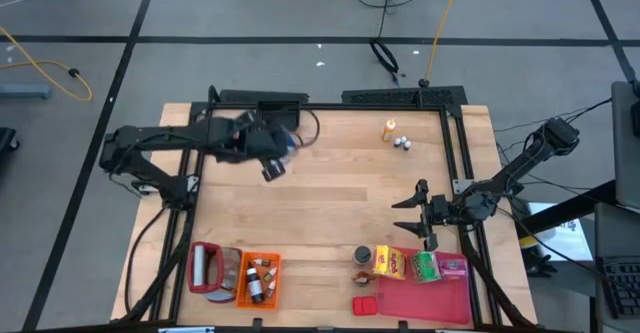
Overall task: Pick & Place Kitchen Items
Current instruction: Put the blue cereal box into the red bin
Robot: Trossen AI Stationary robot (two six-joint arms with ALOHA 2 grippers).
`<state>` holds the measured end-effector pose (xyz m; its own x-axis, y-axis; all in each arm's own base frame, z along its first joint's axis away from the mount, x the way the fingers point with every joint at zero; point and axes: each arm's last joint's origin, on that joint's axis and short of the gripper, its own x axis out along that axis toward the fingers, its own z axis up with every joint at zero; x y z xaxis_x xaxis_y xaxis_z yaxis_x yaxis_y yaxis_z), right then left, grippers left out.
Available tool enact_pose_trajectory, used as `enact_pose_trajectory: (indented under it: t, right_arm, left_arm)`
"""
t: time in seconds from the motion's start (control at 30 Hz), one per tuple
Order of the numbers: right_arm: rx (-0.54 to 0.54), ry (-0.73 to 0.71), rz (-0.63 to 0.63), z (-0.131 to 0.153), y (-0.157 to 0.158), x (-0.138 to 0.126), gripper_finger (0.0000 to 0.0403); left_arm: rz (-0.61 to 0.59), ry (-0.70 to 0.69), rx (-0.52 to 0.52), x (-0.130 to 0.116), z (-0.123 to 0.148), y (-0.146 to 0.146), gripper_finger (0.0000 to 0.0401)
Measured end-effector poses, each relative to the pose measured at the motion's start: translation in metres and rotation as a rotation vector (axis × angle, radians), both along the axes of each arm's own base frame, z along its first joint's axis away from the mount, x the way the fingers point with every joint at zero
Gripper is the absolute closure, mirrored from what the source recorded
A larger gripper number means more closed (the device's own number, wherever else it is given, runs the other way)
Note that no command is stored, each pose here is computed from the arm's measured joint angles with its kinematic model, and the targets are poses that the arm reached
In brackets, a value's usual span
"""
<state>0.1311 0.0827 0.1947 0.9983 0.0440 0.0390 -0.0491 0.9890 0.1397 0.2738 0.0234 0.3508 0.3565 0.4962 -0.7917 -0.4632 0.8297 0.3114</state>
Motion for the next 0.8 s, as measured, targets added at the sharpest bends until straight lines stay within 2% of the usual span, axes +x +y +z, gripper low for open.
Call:
enact_pose_trajectory:
  t: [0.37,0.5,0.8]
  right_arm:
    - [0.026,0.001,-0.086,0.000,-0.012,0.007,0.0193]
    - [0.034,0.000,-0.122,0.000,-0.018,0.010,0.0193]
    - [0.042,-0.029,-0.106,0.002,-0.031,0.021,0.0193]
  left_arm:
    - [-0.237,-0.196,0.037,0.021,0.011,-0.046,0.0401]
    - [-0.310,-0.182,0.058,0.035,0.002,-0.057,0.0401]
    - [-0.450,-0.159,0.075,0.080,-0.032,-0.074,0.0401]
